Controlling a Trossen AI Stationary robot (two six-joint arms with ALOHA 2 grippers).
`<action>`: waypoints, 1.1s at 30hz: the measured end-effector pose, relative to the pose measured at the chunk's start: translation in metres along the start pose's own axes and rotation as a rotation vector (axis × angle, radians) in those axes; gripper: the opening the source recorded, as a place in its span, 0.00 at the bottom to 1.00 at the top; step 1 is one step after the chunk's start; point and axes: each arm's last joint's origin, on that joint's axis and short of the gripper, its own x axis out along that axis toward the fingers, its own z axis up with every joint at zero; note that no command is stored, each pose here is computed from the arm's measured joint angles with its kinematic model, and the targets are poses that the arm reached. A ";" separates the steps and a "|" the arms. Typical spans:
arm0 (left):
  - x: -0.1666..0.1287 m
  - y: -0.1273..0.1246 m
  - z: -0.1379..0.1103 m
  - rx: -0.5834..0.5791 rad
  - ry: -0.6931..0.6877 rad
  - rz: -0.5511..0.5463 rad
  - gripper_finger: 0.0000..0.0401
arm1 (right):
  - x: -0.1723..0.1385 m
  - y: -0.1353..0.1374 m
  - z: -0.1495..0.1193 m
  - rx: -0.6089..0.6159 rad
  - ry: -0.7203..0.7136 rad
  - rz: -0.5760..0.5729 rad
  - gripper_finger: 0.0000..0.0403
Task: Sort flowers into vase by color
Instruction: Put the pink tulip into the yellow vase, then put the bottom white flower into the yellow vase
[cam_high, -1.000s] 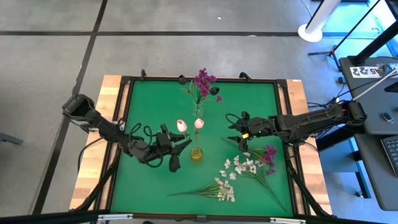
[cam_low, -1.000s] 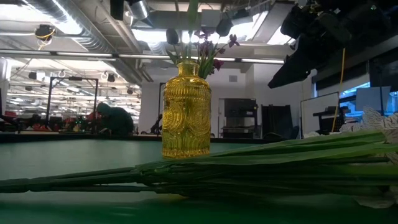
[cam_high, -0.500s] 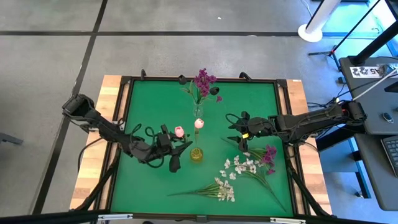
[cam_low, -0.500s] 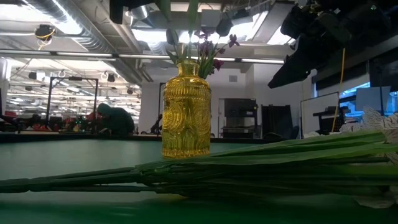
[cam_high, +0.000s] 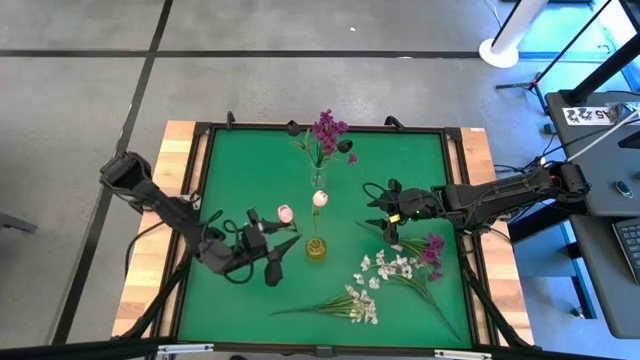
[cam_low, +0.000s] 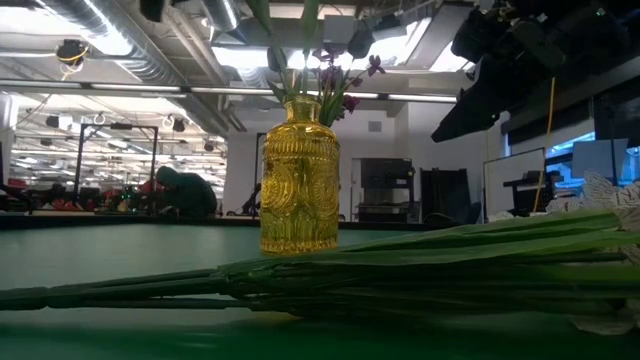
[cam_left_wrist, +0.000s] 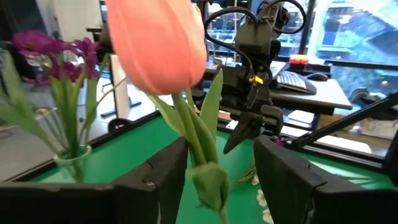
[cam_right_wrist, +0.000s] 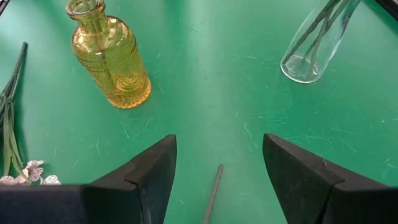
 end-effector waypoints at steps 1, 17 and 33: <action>-0.004 -0.001 0.000 0.004 0.000 0.009 0.45 | 0.000 0.000 0.000 0.000 0.001 0.000 0.59; -0.043 -0.021 -0.005 -0.129 0.024 -0.128 0.46 | 0.000 0.000 0.000 0.007 0.000 0.000 0.59; 0.004 -0.097 -0.014 -0.043 0.250 -0.335 0.46 | 0.000 0.000 -0.002 0.008 0.020 -0.004 0.59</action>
